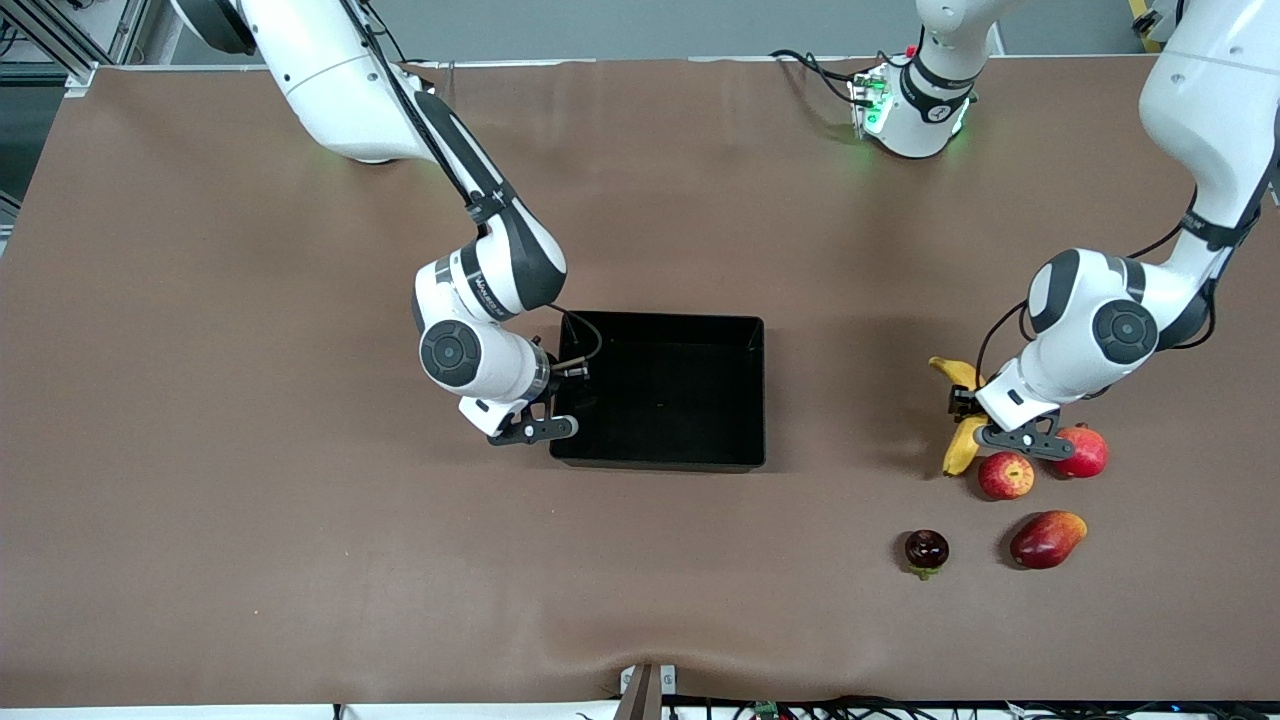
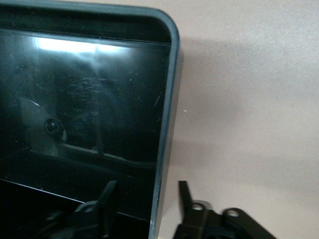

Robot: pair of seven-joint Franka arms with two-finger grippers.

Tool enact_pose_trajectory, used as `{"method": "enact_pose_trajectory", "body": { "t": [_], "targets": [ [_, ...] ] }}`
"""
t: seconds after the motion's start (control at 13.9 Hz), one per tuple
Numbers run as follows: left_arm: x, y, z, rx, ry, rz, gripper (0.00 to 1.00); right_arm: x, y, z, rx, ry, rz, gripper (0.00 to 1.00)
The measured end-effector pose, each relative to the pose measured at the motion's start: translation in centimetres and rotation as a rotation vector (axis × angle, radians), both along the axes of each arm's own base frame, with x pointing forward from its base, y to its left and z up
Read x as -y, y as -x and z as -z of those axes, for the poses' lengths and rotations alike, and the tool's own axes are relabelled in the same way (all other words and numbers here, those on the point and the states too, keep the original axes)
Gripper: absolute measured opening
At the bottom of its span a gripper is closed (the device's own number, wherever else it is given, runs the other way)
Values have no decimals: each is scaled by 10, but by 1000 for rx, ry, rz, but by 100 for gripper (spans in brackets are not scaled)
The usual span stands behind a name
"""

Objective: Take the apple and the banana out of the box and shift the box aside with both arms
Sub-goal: 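Lower the banana beside the apples and open the left gripper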

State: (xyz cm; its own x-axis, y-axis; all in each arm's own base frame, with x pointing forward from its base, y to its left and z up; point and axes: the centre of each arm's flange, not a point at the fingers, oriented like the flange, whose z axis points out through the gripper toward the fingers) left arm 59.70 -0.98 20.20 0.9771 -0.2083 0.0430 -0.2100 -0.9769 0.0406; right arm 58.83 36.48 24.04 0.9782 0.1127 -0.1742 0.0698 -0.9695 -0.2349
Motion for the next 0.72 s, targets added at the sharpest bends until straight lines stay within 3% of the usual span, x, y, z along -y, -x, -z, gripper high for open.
{"method": "enact_pose_trajectory", "body": {
  "t": [0.29,0.58,0.72],
  "targets": [
    [8,-3,10,-3,25,-46,40,2,-1,0,-1,3,8,9],
    [31,-3,18,-10,46,-122,40,10,-9,-7,10,5,45,5],
    [32,-4,20,-11,49,-128,55,23,-20,-25,27,1,100,5]
  ]
}}
